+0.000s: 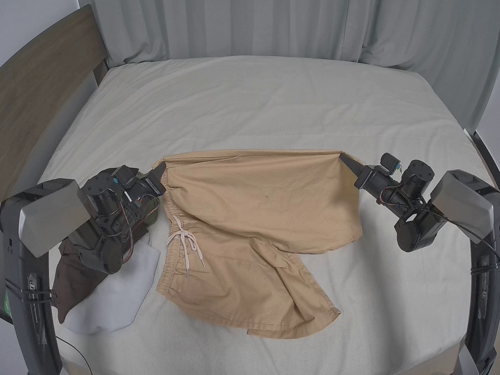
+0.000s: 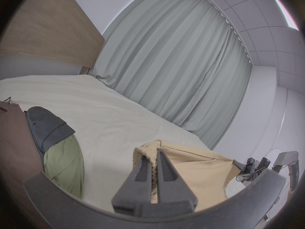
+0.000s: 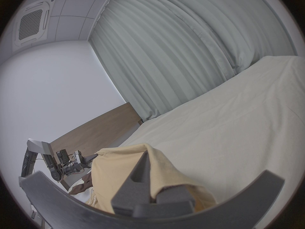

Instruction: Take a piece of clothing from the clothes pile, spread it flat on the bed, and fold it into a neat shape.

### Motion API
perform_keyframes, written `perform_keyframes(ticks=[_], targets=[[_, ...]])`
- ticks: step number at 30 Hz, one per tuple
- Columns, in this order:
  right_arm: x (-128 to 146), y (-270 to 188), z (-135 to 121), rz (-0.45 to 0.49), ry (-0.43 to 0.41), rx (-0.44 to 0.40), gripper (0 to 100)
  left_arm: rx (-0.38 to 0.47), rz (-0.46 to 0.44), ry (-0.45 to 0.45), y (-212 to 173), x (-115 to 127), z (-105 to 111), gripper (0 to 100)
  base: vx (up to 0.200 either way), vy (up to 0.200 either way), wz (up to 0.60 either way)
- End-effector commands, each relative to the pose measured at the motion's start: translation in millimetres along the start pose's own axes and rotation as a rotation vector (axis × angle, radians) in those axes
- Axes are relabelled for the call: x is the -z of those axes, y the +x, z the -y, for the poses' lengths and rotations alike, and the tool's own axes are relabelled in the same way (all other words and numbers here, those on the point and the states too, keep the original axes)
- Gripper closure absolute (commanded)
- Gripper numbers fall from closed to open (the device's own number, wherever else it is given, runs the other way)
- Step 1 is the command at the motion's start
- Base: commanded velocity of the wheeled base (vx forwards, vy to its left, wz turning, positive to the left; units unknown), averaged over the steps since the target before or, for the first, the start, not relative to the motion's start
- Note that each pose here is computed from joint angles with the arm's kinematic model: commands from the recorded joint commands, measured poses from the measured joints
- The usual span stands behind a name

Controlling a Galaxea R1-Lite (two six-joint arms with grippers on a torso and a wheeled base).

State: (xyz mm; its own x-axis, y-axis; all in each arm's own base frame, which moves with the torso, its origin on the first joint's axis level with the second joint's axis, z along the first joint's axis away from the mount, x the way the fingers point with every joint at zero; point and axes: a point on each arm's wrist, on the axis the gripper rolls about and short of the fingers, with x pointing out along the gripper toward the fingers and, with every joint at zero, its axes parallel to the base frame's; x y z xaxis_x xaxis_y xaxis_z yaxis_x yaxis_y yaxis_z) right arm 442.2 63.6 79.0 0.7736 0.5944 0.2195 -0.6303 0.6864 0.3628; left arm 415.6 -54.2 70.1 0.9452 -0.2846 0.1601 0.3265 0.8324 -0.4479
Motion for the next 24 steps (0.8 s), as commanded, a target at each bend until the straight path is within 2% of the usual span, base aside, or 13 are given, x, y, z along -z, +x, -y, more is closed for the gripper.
perform_keyframes(ticks=[1,14,23,24], targets=[[7,4,7,-0.009,0.009,0.006,100,-0.006,-0.008,-0.006,4,9,-6,100,0.000,0.000,0.00],[6,10,18,-0.001,0.005,0.017,100,-0.001,0.002,-0.013,14,18,-13,100,0.000,0.000,0.00],[4,9,21,0.011,0.000,0.030,100,0.008,0.021,-0.034,18,14,-12,100,0.000,0.000,0.00],[3,9,21,0.012,-0.001,0.029,0,0.010,0.021,-0.034,18,14,-11,100,0.000,0.000,0.00]])
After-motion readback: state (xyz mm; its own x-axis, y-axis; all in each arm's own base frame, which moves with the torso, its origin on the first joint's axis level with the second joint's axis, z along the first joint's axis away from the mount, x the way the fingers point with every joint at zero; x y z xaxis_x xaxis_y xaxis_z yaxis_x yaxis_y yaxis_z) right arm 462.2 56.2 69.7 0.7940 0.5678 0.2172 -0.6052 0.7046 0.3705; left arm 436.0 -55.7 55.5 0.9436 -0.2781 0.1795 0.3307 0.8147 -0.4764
